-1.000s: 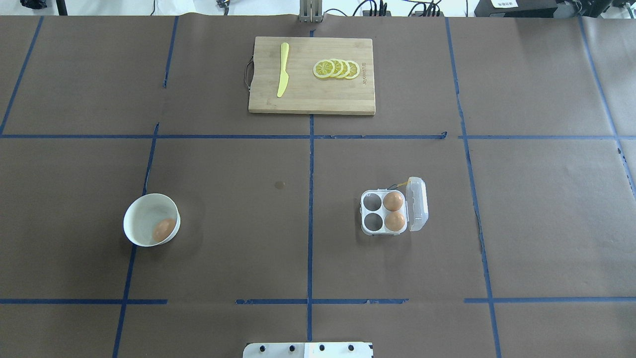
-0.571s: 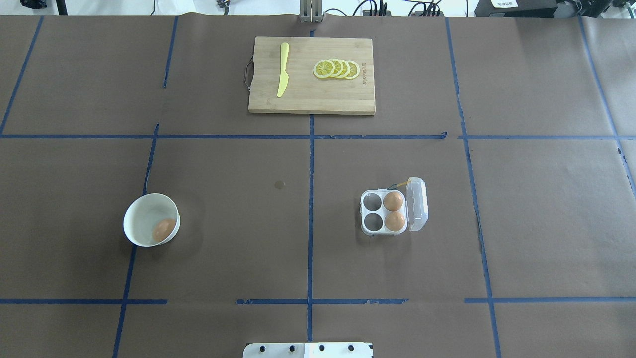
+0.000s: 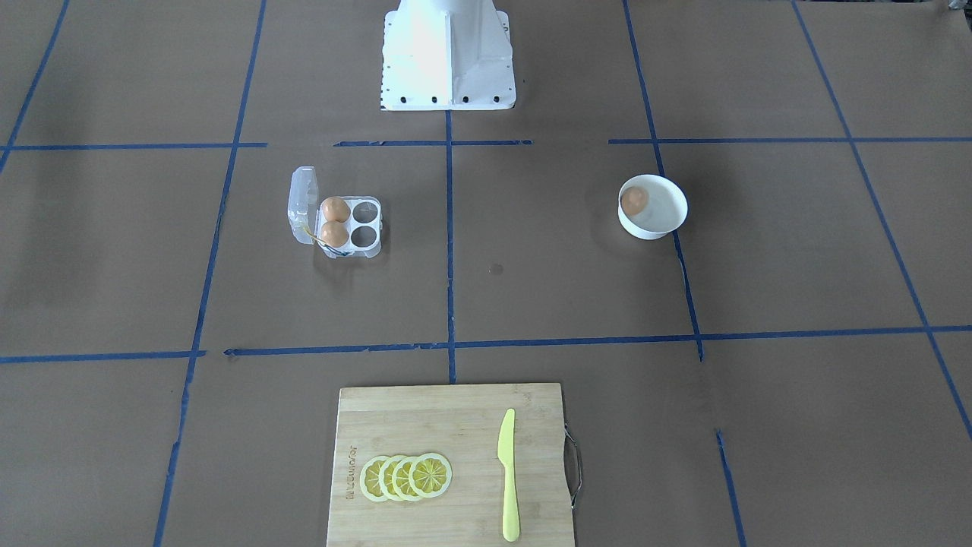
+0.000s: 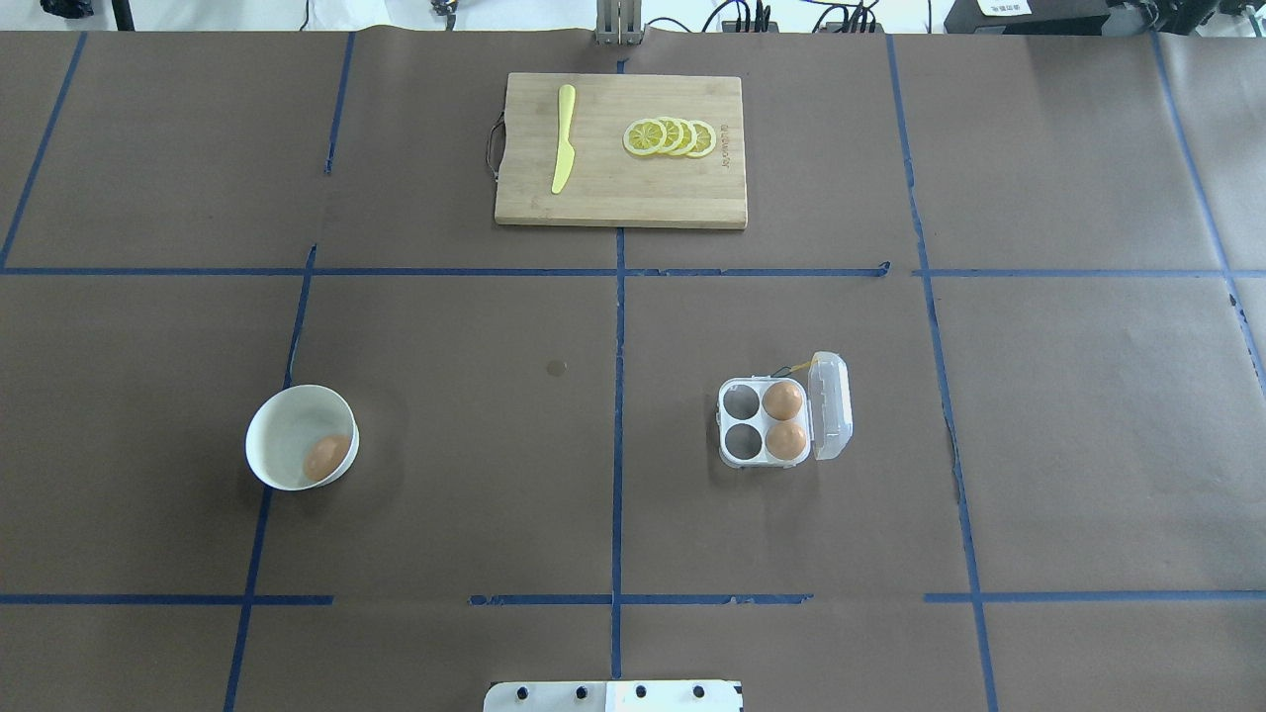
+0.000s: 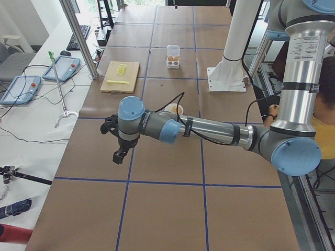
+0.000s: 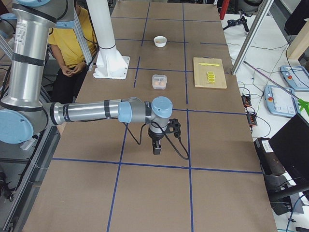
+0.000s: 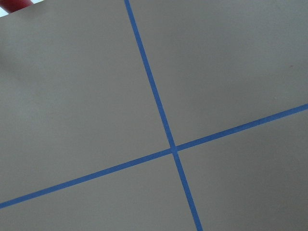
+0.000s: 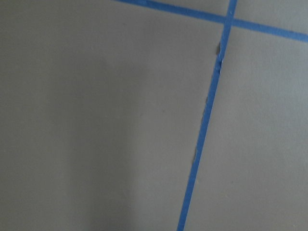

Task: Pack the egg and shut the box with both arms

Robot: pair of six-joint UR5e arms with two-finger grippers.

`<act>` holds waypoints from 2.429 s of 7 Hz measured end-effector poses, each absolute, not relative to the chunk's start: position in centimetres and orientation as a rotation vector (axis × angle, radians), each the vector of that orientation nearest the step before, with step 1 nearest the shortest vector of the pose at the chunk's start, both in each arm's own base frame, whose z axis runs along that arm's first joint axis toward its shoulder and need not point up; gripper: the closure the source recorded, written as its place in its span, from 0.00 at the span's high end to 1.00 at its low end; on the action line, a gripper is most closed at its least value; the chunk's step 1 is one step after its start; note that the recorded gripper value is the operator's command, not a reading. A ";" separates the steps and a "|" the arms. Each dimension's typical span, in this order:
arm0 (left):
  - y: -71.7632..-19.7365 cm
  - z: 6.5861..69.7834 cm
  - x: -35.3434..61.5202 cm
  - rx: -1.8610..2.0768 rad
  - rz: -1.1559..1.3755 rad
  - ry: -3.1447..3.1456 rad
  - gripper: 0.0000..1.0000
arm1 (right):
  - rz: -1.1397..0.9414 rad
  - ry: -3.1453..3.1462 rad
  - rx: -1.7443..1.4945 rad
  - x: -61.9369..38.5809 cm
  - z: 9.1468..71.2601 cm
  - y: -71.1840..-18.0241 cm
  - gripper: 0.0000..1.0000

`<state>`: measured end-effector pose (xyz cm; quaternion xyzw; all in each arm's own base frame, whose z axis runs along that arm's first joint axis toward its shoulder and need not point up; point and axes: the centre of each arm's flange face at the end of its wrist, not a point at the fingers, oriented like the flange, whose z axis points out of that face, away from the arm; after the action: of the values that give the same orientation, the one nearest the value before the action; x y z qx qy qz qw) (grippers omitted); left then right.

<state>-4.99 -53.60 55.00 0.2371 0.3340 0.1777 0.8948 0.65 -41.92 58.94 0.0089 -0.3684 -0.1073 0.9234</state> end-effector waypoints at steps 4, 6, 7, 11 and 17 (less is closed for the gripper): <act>-54.4 50.6 -3.9 0.863 0.521 0.702 1.00 | -0.204 -0.772 0.131 2.5 54.8 -45.0 1.00; -53.5 48.6 1.8 0.870 0.576 0.821 1.00 | -0.215 -0.786 0.177 2.8 54.4 -45.1 1.00; -52.9 47.4 6.2 0.804 0.535 0.906 1.00 | -0.216 -0.789 0.188 2.8 54.5 -45.1 1.00; -42.5 40.6 26.5 0.557 0.185 1.059 0.72 | -0.190 -0.793 0.172 2.8 55.1 -44.6 1.00; -33.0 43.7 36.9 0.399 0.163 1.035 0.61 | -0.186 -0.791 0.166 2.9 55.5 -44.4 1.00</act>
<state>36.92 -32.96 43.70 0.1893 0.4906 0.0771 0.8471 2.88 -44.36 55.48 0.0805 -0.3845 -0.0905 0.9152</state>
